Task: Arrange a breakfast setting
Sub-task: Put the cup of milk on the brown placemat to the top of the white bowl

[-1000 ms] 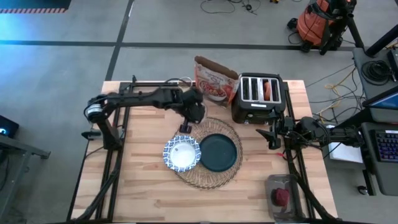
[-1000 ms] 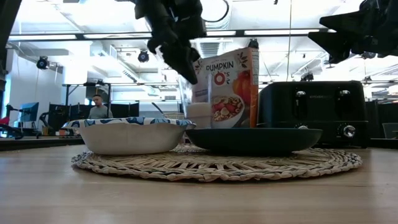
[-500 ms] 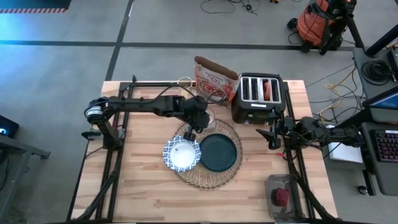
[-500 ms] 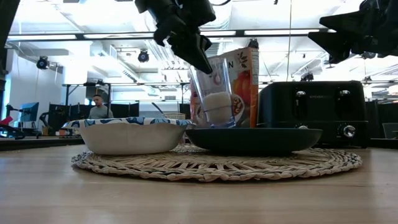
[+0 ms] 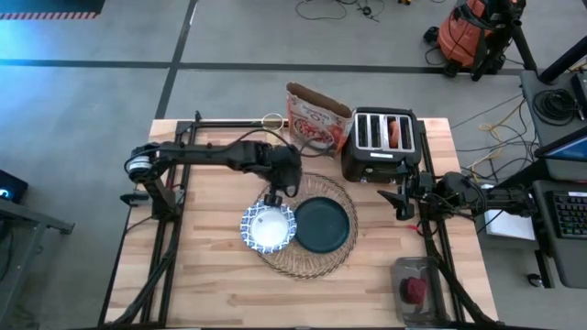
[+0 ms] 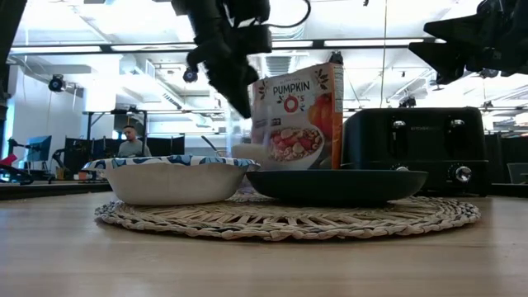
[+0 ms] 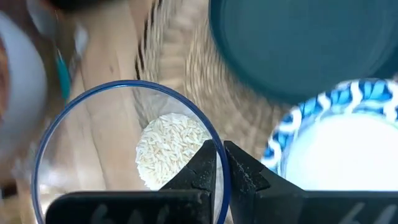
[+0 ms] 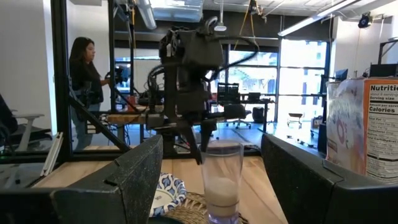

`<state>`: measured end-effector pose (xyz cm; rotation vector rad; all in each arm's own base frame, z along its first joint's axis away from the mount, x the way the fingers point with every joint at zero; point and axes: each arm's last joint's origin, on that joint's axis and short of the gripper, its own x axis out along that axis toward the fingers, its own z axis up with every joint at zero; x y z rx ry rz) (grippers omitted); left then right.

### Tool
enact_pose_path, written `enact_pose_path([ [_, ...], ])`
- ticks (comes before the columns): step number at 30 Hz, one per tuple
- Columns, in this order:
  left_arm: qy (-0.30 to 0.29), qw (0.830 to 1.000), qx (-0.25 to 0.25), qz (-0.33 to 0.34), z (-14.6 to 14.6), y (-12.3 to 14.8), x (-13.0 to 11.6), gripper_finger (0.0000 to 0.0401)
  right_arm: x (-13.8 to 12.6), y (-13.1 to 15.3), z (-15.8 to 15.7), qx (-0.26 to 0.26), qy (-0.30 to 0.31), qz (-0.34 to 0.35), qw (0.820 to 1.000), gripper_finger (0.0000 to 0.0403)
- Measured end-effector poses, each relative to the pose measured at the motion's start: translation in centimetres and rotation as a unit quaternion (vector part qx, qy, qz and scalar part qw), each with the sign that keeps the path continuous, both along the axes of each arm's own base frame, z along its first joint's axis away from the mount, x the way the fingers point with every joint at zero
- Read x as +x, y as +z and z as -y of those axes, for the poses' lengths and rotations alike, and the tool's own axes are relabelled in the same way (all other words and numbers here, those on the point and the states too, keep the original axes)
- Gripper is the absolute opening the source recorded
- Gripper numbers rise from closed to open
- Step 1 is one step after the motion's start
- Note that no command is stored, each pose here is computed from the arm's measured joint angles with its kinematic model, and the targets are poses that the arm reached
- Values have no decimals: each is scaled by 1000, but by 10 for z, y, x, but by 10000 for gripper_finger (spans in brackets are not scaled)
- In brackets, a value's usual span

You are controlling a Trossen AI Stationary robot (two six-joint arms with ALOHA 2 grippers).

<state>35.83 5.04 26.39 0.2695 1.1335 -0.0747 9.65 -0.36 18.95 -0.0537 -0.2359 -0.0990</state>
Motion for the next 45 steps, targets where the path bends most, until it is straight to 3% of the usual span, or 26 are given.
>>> enact_pose_path([
  [8,24,998,-21,-58,9,-4,-11,6,0,0,0,0,0,0,1000,260],
  [19,33,998,10,-48,27,0,-10,5,0,0,0,0,0,0,1000,260],
  [26,55,998,4,-14,31,-3,-5,5,0,0,0,1,0,0,1000,260],
  [45,92,996,-14,-11,38,-11,-10,11,0,0,0,0,0,0,1000,260],
])
